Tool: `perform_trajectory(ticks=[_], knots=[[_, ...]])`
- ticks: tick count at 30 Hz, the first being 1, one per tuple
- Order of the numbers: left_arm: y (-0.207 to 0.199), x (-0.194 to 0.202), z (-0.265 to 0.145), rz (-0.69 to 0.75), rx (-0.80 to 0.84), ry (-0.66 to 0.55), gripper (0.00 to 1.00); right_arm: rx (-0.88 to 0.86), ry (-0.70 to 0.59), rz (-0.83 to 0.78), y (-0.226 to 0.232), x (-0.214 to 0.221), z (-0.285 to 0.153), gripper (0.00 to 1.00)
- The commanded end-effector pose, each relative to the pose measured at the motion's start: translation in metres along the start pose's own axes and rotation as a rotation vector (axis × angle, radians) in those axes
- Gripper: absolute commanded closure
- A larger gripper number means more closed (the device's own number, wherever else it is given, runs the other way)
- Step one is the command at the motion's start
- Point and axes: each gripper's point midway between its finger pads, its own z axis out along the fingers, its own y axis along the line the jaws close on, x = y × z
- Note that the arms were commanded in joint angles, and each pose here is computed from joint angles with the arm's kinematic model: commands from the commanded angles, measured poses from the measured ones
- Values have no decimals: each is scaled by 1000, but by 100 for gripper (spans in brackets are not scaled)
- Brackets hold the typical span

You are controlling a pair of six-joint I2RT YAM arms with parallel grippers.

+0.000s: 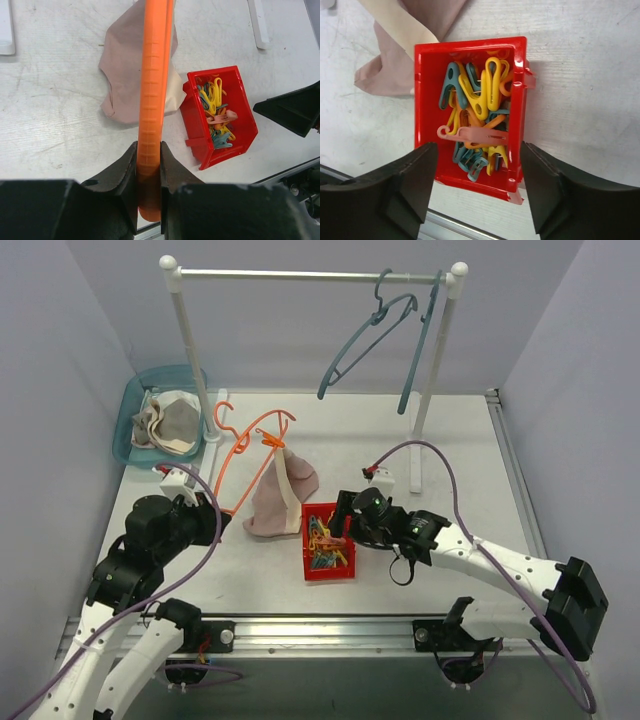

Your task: Remove the underwear clipped to the hanger

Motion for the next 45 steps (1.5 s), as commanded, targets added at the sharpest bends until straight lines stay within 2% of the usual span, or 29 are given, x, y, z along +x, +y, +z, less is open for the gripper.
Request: perform_trajectory(ticks=[1, 2, 5, 10, 11, 13, 14, 16, 18, 23, 26, 29, 39, 45], knots=[[-16, -22, -12, -8, 51, -55, 98, -39, -90, -40, 26, -35, -12, 29], [-16, -21, -11, -7, 51, -51, 98, -49, -102, -66, 32, -42, -14, 25], [-16, -20, -10, -11, 49, -42, 97, -81, -162, -107, 55, -72, -22, 23], [-17, -24, -18, -17, 48, -56, 98, -103, -270, -123, 89, -120, -25, 27], [-18, -24, -20, -17, 51, -59, 97, -96, -276, -122, 92, -123, -18, 30], [-19, -26, -25, -23, 52, -71, 98, -136, -323, -93, 106, -140, -15, 46], [-19, -27, -27, -24, 55, -74, 98, -131, -322, -96, 108, -139, -6, 63], [-21, -26, -30, -28, 63, -75, 98, -185, -363, -85, 124, -156, -2, 73], [-23, -25, -32, -30, 76, -71, 97, -189, -347, -117, 132, -154, 16, 76], [-23, -25, -39, -41, 77, -86, 97, -197, -324, -257, 147, -152, 46, 70], [-23, -23, -40, -40, 81, -77, 97, -200, -346, -305, 148, -153, 53, 69], [-24, -24, -41, -42, 83, -79, 98, -158, -370, -310, 142, -158, 58, 74], [-31, -30, -47, -49, 119, -111, 98, -157, -382, -307, 147, -152, 94, 74], [-38, -35, -49, -67, 151, -131, 97, -293, -387, -242, 159, -148, 107, 73]])
